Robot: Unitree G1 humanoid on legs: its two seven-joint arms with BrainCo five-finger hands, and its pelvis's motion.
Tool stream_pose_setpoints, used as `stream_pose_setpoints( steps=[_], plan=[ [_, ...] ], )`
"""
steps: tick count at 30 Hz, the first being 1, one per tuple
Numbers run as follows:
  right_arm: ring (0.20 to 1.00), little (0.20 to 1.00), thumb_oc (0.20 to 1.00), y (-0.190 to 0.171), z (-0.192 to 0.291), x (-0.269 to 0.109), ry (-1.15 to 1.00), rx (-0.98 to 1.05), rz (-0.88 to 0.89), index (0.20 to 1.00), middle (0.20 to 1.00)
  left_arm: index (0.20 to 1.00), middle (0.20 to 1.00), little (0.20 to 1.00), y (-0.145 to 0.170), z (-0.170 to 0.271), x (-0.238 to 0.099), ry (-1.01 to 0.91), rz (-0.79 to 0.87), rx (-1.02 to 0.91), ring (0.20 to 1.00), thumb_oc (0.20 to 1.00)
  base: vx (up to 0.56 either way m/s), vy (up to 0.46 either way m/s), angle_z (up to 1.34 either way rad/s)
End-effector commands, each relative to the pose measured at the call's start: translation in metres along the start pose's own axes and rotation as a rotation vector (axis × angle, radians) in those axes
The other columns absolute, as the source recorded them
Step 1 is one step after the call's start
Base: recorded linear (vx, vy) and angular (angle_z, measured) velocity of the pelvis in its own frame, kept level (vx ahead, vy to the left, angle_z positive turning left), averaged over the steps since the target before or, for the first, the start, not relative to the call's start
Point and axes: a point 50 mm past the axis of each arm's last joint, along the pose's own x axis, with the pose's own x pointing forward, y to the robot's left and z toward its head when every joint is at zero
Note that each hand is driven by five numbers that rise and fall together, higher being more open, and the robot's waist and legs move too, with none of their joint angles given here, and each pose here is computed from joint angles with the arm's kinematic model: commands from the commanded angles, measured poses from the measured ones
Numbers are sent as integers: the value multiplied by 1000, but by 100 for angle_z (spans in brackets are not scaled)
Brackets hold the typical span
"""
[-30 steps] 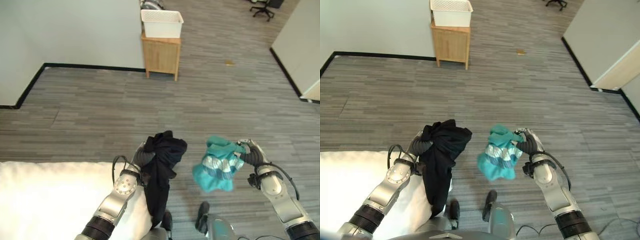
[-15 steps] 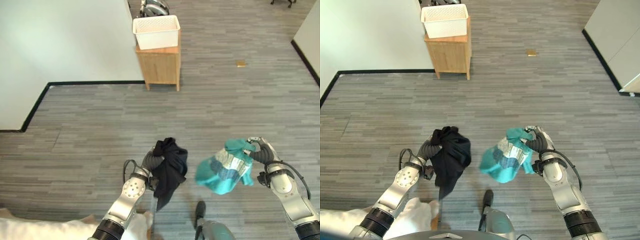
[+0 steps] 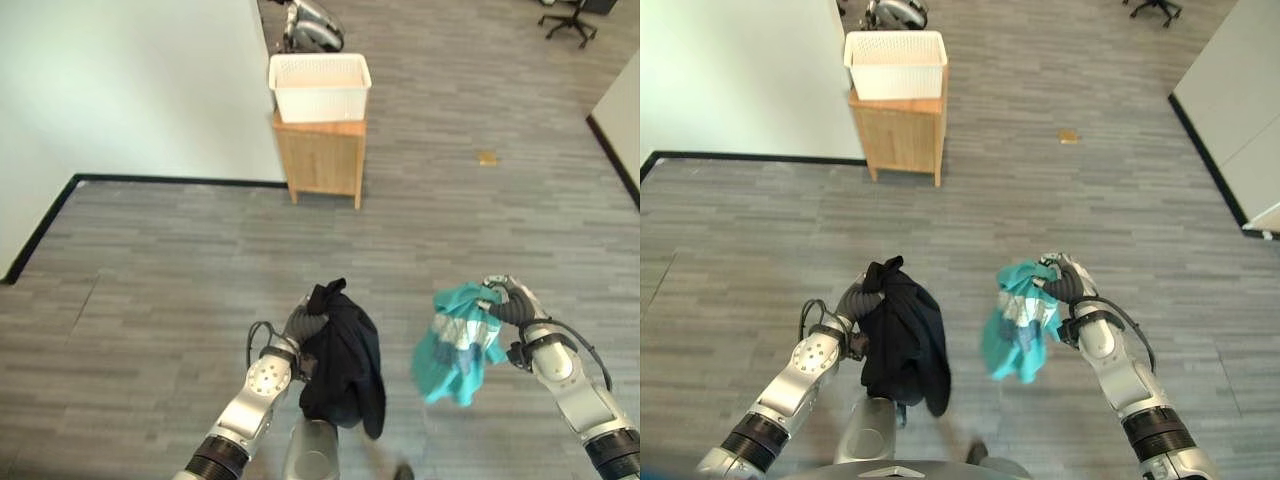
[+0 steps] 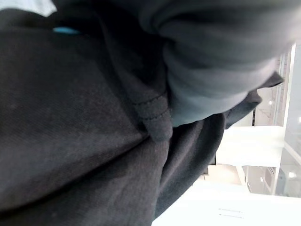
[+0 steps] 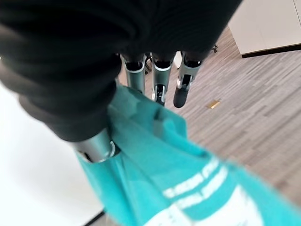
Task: Pick up bed clothes into laundry basket.
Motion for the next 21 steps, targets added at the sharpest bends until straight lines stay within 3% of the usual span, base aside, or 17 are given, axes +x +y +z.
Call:
stream_pose_setpoints(
  steps=[1, 7, 15, 21],
  plan=[
    [200, 200, 200, -29, 38, 19, -180, -63, -107, 200, 200, 200, 200, 200, 6, 44, 7, -201, 2, -13, 200, 200, 349, 261, -59],
    [200, 200, 200, -28, 49, 16, -229, -51, -126, 200, 200, 200, 200, 200, 3, 45, 8, -212, 12, -28, 200, 200, 323, 215, 37],
    [200, 200, 200, -17, 21, -3, -126, -120, -32, 200, 200, 200, 200, 200, -2, 25, 7, -136, -24, 11, 200, 200, 554, -130, 41],
    [200, 200, 200, -32, 26, 0, -162, -132, -55, 200, 200, 200, 200, 200, -8, 30, 8, -157, -26, -48, 200, 200, 233, -198, 11]
  ],
)
